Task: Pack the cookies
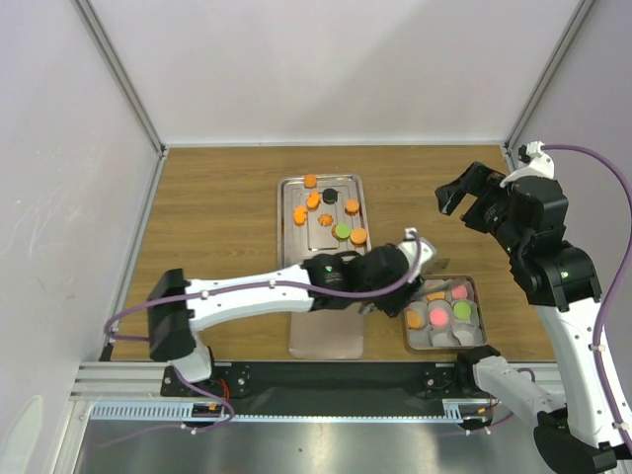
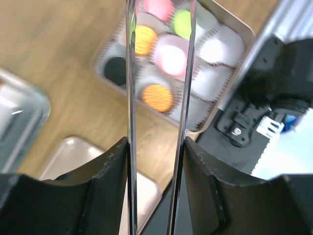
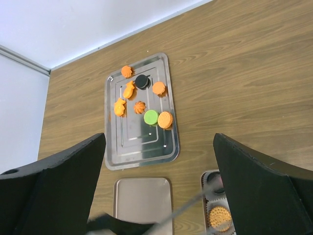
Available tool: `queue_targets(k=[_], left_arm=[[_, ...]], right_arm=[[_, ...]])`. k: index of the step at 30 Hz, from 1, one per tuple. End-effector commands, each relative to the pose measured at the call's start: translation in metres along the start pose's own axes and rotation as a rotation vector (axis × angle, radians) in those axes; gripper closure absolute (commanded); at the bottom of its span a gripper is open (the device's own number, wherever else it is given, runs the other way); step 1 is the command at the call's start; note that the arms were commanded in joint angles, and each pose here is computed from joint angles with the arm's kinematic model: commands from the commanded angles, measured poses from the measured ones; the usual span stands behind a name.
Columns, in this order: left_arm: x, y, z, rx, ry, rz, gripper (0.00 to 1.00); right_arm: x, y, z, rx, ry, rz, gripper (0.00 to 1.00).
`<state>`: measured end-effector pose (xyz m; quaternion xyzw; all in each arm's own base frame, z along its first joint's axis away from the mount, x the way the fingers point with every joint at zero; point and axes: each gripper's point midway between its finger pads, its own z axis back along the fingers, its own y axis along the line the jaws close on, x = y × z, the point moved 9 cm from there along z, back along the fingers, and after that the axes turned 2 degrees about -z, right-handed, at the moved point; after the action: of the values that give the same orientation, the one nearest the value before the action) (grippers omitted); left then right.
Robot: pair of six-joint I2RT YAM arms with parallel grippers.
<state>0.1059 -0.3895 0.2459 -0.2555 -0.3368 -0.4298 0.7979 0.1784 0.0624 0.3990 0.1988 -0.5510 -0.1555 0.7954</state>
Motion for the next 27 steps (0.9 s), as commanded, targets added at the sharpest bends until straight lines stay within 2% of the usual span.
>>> queue_targets(k=[1, 8, 14, 20, 27], left_arm=[[0.019, 0.030, 0.034, 0.100, -0.114, 0.106, 0.49], [-0.005, 0.127, 0.062, 0.381, -0.092, 0.356, 0.51], [-0.033, 0.188, 0.068, 0.576, -0.051, 0.489, 0.51], [-0.049, 0.225, 0.054, 0.632, -0.018, 0.557, 0.51], [-0.048, 0.236, 0.031, 0.598, 0.030, 0.534, 0.50]], right_arm=[[0.009, 0.006, 0.001, 0.039, -0.048, 0.021, 0.00], [0.001, 0.009, -0.017, 0.086, -0.011, 0.036, 0.00], [-0.011, 0.009, -0.037, 0.110, 0.046, 0.046, 0.00], [-0.025, 0.012, -0.046, 0.164, 0.113, 0.041, 0.00], [-0.025, 0.010, -0.043, 0.157, 0.106, 0.048, 0.00]])
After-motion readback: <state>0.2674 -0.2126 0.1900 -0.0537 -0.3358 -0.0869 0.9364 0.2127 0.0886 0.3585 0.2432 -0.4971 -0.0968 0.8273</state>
